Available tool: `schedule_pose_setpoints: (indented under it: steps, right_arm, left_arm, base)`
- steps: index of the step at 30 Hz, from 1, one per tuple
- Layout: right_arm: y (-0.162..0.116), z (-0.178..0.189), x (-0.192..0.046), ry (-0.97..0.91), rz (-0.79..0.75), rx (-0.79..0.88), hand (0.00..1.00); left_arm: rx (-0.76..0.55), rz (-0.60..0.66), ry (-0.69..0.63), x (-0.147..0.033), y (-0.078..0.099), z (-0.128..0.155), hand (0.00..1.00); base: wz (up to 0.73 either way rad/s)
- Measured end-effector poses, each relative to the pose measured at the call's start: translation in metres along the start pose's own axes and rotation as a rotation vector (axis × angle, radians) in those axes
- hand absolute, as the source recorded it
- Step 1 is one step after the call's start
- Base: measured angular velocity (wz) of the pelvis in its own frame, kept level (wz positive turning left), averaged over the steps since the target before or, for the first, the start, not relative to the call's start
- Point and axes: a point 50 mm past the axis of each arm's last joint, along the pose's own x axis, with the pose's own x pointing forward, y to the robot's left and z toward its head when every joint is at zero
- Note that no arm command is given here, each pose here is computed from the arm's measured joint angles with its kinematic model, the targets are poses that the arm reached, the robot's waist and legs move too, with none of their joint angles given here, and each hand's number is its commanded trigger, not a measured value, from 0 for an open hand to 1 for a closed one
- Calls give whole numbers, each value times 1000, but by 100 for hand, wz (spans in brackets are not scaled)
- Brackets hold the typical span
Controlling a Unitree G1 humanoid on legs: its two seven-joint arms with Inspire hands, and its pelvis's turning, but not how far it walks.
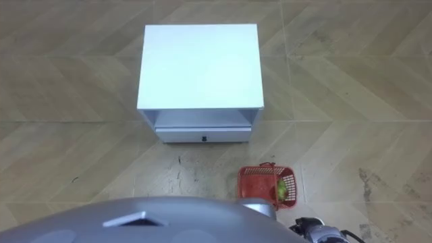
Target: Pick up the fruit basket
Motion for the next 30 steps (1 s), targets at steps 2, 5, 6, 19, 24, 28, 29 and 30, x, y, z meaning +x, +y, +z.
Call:
schedule_pose_setpoints:
  steps: [2,5,6,19,24,28,29,30]
  right_arm:
    - [0,-1,0,1,1,0,0]
    - [0,2,0,-9,-1,-5,0]
    - [0,2,0,-10,-1,-17,0]
    - [0,2,0,-9,9,-20,0]
    - [0,1,0,-9,7,-19,0]
    - [-1,4,0,-22,-6,1,0]
    - [-1,4,0,-24,-9,5,0]
    - [-2,5,0,-30,-13,13,0]
  left_arm:
    - [0,0,1,0,0,0,0]
    - [0,2,-3,0,1,1,0]
    - [2,4,-9,0,2,3,0]
    - [6,36,-5,0,1,1,0]
    - [6,36,-6,0,1,1,0]
    - [6,39,-14,0,1,2,0]
    - [6,40,-14,0,1,2,0]
    - [5,43,-16,0,1,2,0]
  base:
    - [0]
    - [0]
    - [-3]
    - [2]
    - [3]
    - [1]
    - [0]
    - [0]
